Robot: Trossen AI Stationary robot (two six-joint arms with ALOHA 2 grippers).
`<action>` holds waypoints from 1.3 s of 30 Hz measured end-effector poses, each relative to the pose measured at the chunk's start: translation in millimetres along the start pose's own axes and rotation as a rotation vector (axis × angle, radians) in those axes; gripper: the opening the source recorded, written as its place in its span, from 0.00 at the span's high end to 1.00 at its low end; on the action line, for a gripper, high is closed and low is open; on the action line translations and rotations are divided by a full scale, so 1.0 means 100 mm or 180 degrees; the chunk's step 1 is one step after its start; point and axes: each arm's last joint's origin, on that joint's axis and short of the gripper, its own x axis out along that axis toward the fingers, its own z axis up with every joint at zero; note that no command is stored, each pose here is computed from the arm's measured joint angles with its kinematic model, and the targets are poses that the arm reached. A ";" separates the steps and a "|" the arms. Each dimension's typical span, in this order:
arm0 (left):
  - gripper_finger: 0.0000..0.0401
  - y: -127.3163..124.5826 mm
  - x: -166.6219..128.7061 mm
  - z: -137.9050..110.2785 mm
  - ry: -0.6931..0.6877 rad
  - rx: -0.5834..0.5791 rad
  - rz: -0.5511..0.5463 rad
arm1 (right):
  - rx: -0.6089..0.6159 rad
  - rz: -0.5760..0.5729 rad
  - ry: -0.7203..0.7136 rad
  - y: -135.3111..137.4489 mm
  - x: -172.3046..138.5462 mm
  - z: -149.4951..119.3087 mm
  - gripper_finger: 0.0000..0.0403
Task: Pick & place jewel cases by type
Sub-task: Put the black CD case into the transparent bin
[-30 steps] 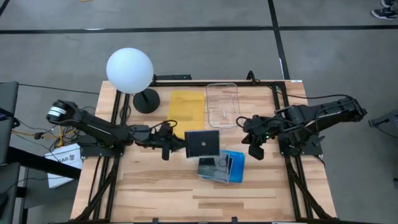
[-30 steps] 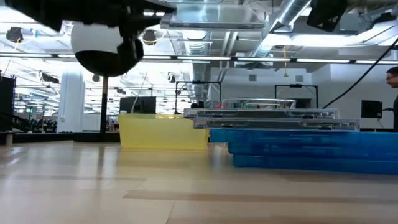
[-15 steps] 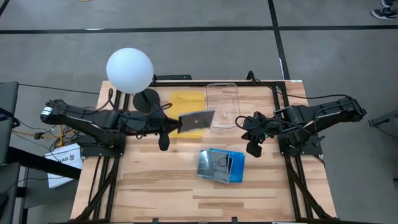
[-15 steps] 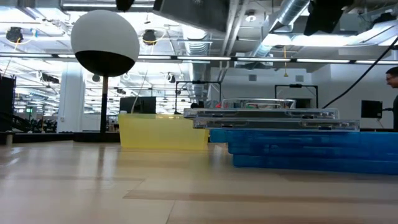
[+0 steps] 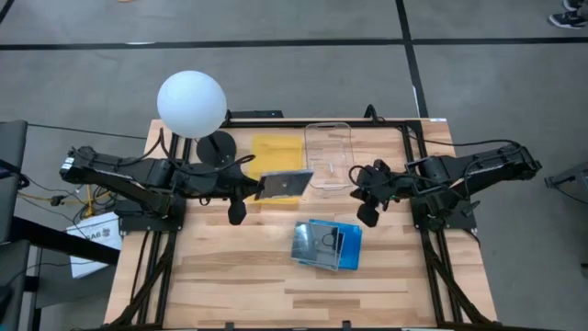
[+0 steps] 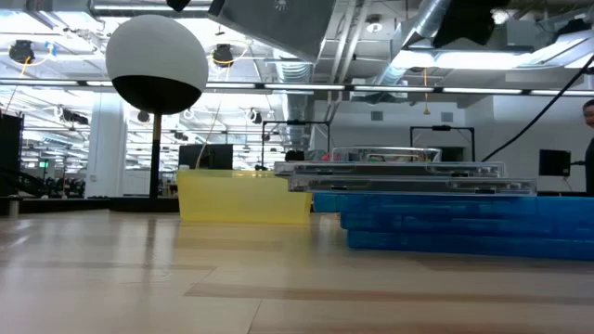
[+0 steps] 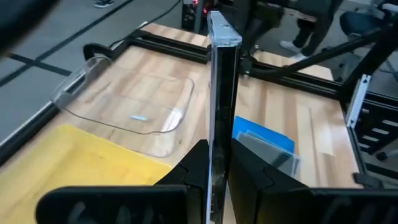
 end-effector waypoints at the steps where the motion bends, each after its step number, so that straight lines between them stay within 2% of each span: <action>1: 0.93 0.00 0.00 0.00 0.0014 0.0001 -0.0023 | 0.0010 -0.0020 -0.0088 0.00 0.00 0.02 1.00; 6: 0.93 0.01 0.00 -0.06 0.0213 -0.0022 -0.0058 | -0.0090 0.0146 -0.0357 0.05 -0.01 0.11 1.00; 13: 0.93 0.03 -0.01 -0.10 0.0314 -0.0019 0.0076 | -0.0330 0.0697 -0.0527 0.14 -0.03 0.19 1.00; 17: 0.93 0.04 -0.01 -0.14 0.0485 0.0000 0.0048 | -0.0349 0.0778 -0.0521 0.15 -0.03 0.20 1.00; 20: 0.93 0.04 -0.01 -0.13 0.0465 -0.0159 0.0034 | -0.0349 0.0777 -0.0519 0.15 -0.03 0.20 1.00; 24: 0.93 0.08 -0.05 -0.07 0.0280 -0.0790 0.0119 | -0.0279 0.0767 -0.0511 0.13 -0.03 0.20 1.00; 30: 0.93 0.12 -0.06 -0.05 0.0244 -0.1885 0.0129 | -0.0187 0.0733 -0.0503 0.09 -0.02 0.22 1.00; 39: 0.93 0.08 -0.08 0.09 -0.0113 -0.2925 -0.0165 | -0.0190 0.0742 -0.0500 0.10 -0.02 0.22 1.00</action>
